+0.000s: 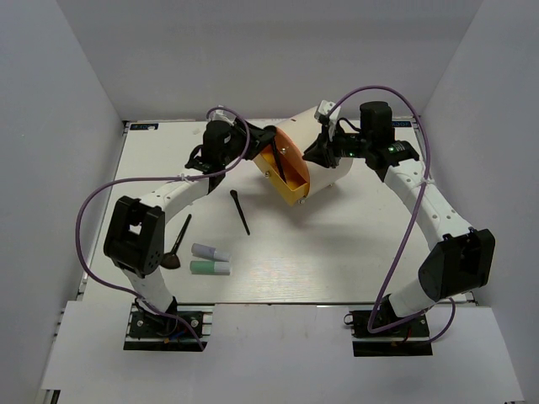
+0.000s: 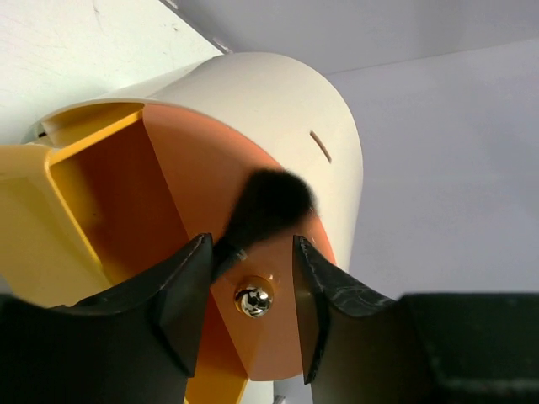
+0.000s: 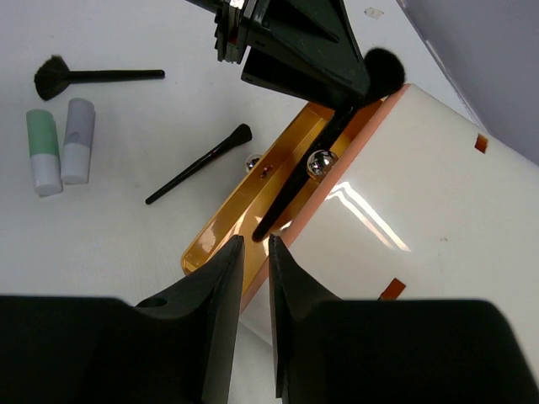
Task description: Organize the makeup
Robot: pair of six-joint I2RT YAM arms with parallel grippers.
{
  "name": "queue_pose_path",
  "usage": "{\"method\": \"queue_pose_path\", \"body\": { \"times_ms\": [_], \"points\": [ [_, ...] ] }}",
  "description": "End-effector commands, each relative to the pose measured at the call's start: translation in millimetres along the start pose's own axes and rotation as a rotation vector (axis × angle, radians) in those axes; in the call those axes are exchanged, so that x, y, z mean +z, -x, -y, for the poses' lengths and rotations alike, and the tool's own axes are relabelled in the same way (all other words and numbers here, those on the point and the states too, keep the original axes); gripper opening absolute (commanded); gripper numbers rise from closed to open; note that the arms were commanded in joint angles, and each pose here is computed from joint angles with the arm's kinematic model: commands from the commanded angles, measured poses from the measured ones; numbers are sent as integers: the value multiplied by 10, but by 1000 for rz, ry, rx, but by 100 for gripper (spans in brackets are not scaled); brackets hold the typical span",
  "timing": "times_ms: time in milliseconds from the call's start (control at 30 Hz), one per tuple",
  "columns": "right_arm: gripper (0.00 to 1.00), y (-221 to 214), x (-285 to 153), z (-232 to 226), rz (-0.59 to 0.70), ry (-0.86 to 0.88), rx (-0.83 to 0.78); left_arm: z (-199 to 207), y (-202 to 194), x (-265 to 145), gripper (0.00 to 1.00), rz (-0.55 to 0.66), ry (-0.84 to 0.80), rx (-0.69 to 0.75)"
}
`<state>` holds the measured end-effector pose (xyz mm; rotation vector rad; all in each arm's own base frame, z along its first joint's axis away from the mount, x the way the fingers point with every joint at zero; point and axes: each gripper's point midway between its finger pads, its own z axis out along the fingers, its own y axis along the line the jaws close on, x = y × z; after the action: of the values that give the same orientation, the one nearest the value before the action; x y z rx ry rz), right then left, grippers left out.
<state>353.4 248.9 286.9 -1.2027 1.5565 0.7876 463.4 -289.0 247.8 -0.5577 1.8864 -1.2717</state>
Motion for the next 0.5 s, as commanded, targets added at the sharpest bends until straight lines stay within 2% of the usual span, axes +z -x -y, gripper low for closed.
{"method": "queue_pose_path", "body": {
  "times_ms": [0,67,333,433,467],
  "points": [
    [25,147,-78,17,29,-18,-41,190,115,-32,53,35,-21,20],
    [25,154,-77,21,30,-19,-41,210,124,-43,57,38,-24,23],
    [25,173,-82,10,34,-14,-43,478,324,-195,57,85,-45,82],
    [25,171,-85,9,34,-16,-43,588,477,-420,42,130,-17,150],
    [25,172,-87,7,33,-15,-42,573,535,-475,29,157,13,173]
  ]
}}
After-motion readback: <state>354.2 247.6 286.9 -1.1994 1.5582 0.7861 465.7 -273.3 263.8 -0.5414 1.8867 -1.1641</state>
